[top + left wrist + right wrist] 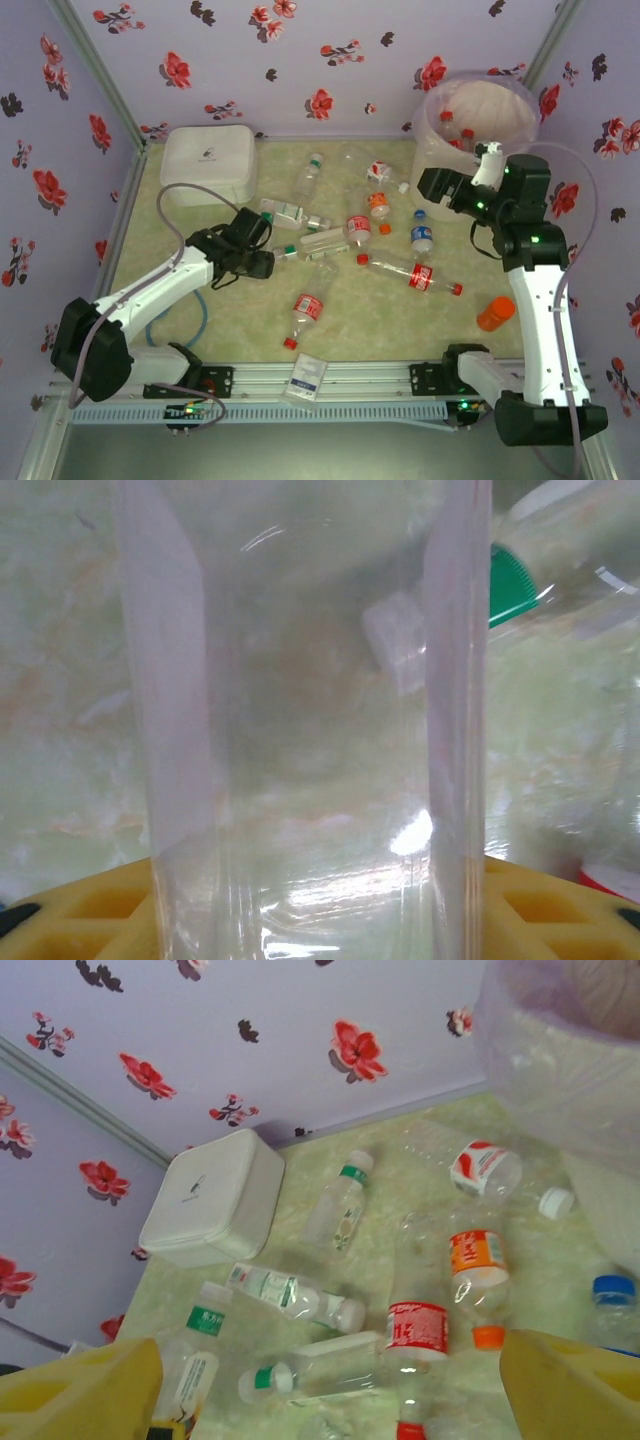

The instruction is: Put the plastic bottles in the bin

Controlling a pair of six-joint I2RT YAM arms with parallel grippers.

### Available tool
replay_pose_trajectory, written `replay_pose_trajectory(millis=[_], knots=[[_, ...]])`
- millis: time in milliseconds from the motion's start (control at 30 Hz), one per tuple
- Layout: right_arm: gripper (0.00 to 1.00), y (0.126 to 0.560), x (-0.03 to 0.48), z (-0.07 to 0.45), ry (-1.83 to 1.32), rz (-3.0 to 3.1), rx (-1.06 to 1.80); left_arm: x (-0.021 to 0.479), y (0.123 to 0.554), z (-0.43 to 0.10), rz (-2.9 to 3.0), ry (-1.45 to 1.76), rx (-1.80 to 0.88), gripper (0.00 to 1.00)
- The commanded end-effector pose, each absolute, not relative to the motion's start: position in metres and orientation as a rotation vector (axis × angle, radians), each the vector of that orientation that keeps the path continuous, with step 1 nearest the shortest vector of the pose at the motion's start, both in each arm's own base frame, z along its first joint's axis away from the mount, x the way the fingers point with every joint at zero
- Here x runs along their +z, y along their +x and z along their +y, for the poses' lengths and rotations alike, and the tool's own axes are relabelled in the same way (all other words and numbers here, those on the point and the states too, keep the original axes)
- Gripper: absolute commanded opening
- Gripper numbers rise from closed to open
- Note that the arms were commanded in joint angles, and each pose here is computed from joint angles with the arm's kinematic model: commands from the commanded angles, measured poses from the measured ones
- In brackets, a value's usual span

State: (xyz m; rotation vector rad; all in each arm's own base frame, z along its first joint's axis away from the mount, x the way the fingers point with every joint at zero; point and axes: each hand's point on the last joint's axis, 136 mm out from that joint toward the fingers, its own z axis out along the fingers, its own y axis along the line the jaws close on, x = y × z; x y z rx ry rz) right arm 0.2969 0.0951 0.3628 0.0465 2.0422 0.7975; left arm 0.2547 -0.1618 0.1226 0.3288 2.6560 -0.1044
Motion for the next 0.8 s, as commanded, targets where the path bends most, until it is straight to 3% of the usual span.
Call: replay_pose_trajectory(millis=[0,100,267,433,767], knots=[[0.87,0.292,0.370,0.112,0.027,2.009,0.886,0.153,0.264,-0.163,2.563,0.331,-0.125,0.23],[0.86,0.293,0.363,0.126,0.006,2.031,0.925,0.168,0.268,-0.175,2.489,0.332,-0.199,0.16],[0.94,0.297,0.352,0.153,-0.028,2.069,1.008,0.191,0.271,-0.196,2.370,0.359,-0.331,0.00],[0.99,0.300,0.338,0.189,-0.095,2.100,1.091,0.215,0.267,-0.226,2.231,0.420,-0.466,0.00],[0.99,0.307,0.322,0.259,-0.219,2.098,1.302,0.235,0.241,-0.287,2.061,0.679,-0.632,0.00]])
